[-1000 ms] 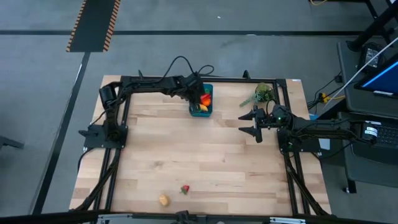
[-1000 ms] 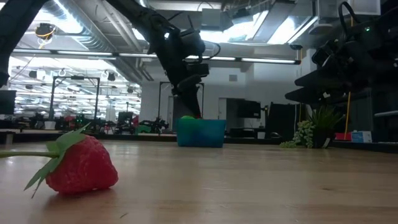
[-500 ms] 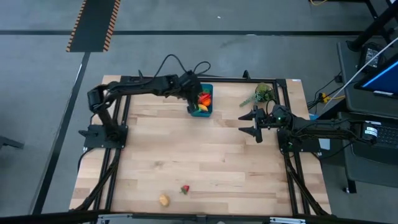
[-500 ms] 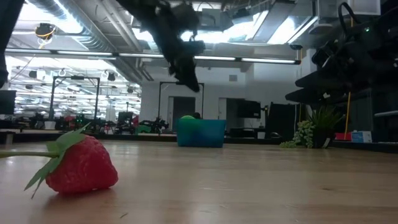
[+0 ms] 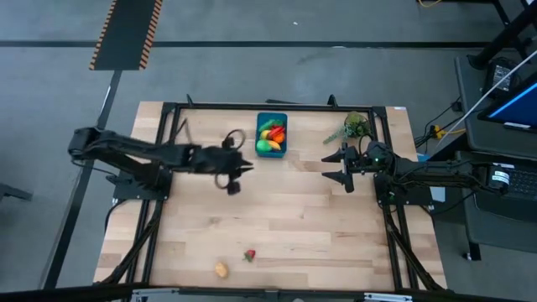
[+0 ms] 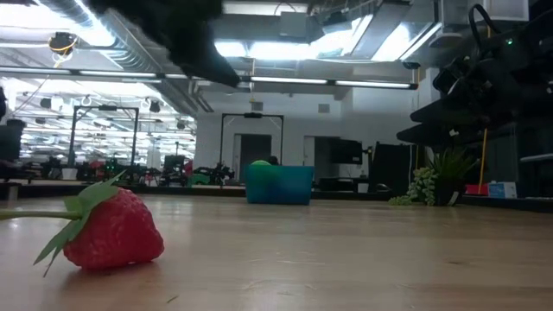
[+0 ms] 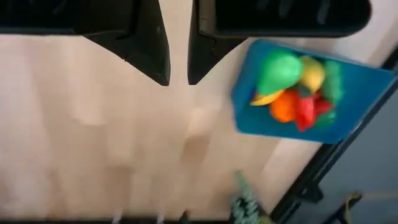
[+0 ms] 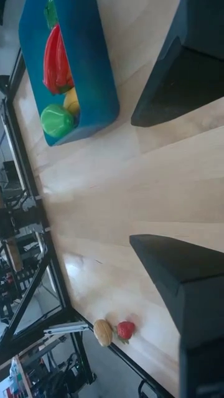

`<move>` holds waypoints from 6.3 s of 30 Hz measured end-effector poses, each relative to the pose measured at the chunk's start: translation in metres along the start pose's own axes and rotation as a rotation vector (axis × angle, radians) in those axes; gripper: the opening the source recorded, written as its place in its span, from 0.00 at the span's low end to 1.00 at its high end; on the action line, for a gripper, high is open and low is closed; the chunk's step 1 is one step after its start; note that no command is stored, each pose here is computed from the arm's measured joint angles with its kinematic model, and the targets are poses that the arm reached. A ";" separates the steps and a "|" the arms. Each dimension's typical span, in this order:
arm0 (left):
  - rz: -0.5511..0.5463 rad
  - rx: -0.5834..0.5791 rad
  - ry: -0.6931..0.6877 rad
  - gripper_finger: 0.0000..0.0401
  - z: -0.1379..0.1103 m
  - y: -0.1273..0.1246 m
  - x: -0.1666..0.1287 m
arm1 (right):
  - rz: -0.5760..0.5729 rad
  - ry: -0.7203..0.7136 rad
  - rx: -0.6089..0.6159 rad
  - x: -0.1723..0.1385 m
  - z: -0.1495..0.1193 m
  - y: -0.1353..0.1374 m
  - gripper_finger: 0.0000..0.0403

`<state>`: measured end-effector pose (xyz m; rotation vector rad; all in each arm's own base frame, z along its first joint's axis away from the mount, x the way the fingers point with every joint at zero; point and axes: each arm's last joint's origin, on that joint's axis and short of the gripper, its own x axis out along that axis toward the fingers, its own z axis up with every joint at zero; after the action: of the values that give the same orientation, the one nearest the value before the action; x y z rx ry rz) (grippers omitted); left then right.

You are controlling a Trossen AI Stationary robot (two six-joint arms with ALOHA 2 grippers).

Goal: Pick and placing Produce into tupperware
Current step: Put the strawberry into the blue bin

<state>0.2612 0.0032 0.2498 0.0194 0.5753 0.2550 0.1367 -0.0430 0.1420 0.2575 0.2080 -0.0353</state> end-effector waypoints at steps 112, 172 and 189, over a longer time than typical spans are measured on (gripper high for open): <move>0.036 -0.431 0.655 0.49 -0.008 -0.267 0.014 | 0.161 0.162 0.099 0.005 -0.016 0.025 0.74; 0.080 -0.519 0.757 0.49 -0.027 -0.261 0.050 | 0.172 0.170 0.093 0.005 -0.017 0.027 0.74; 0.052 -0.505 0.755 0.49 -0.035 -0.266 0.059 | 0.172 0.170 0.093 0.005 -0.017 0.027 0.74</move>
<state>0.3514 -0.2417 0.1649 -0.5728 1.2450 0.4567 0.1399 -0.0122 0.1317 0.3706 0.3531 0.1482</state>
